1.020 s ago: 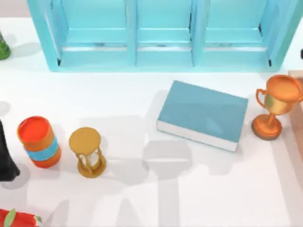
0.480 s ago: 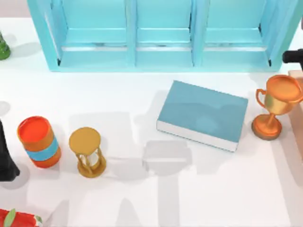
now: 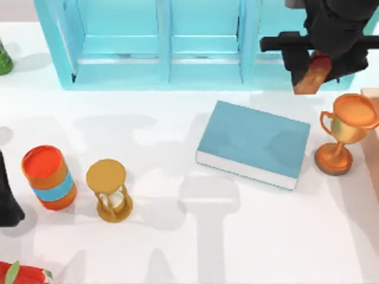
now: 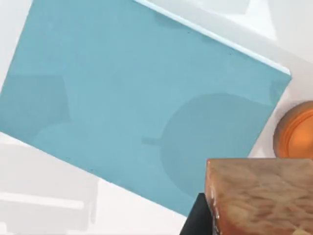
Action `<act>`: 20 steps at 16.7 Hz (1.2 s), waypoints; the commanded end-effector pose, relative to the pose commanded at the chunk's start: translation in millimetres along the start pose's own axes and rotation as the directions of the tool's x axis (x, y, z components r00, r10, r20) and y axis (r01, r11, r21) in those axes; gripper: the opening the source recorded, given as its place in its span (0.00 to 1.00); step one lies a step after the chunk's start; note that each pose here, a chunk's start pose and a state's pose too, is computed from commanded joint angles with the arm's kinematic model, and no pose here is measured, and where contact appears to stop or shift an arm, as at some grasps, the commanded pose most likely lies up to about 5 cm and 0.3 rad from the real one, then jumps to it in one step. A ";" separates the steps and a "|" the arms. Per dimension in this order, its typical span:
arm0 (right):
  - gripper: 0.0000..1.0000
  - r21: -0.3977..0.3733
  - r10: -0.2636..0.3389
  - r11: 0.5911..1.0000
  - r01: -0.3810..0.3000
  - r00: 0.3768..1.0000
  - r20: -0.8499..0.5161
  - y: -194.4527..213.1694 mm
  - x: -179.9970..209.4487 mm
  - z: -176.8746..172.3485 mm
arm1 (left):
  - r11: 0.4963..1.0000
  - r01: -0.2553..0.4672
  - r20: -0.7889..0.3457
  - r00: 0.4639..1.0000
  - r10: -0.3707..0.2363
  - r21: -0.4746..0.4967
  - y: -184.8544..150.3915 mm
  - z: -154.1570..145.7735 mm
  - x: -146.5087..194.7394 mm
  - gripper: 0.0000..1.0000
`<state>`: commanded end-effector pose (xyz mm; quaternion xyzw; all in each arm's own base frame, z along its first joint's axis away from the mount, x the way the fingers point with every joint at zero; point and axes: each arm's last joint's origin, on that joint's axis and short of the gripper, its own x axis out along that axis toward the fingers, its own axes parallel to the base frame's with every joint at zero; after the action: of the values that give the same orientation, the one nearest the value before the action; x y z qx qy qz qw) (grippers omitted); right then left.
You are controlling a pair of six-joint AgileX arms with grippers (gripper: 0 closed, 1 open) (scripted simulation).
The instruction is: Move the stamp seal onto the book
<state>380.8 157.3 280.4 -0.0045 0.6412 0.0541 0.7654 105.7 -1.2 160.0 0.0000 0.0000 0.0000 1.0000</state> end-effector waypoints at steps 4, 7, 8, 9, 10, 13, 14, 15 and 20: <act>0.00 0.025 -0.016 1.000 0.018 0.997 -0.080 50.6 56.0 14.5 | 1.000 0.000 0.000 1.000 0.000 0.000 0.0 0.0 0.0 1.00; 0.00 0.077 -0.055 0.995 0.068 0.986 -0.157 57.2 89.1 17.5 | 1.000 0.000 0.000 1.000 0.000 0.000 0.0 0.0 0.0 1.00; 0.00 0.089 -0.062 0.993 0.078 0.983 -0.171 56.2 93.5 17.9 | 1.000 0.000 0.000 1.000 0.000 0.000 0.0 0.0 0.0 1.00; 0.00 0.092 -0.064 0.993 0.081 0.983 -0.174 55.8 94.5 18.0 | 1.000 0.000 0.000 1.000 0.000 0.000 0.0 0.0 0.0 1.00; 0.00 0.092 -0.064 0.993 0.081 0.983 -0.174 55.8 94.5 18.0 | 1.000 0.000 0.000 1.000 0.000 0.000 0.0 0.0 0.0 1.00; 0.00 0.091 -0.062 0.993 0.079 0.983 -0.174 56.1 94.7 18.1 | 1.000 0.000 0.000 1.000 0.000 0.000 0.0 0.0 0.0 1.00; 0.00 0.090 -0.060 0.993 0.076 0.984 -0.169 56.8 93.0 19.0 | 1.000 0.000 0.000 1.000 0.000 0.000 0.0 0.0 0.0 1.00; 0.00 0.090 -0.060 0.993 0.075 0.984 -0.166 56.7 91.1 19.8 | 1.000 0.000 0.000 1.000 0.000 0.000 0.0 0.0 0.0 1.00; 0.00 0.091 -0.065 0.993 0.081 0.983 -0.174 56.3 89.6 19.1 | 1.000 0.000 0.000 1.000 0.000 0.000 0.0 0.0 0.0 1.00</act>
<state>410.0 221.6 199.3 0.0047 0.7056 -0.0061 0.7086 105.7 -1.2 160.0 0.0000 0.0000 0.0000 1.0000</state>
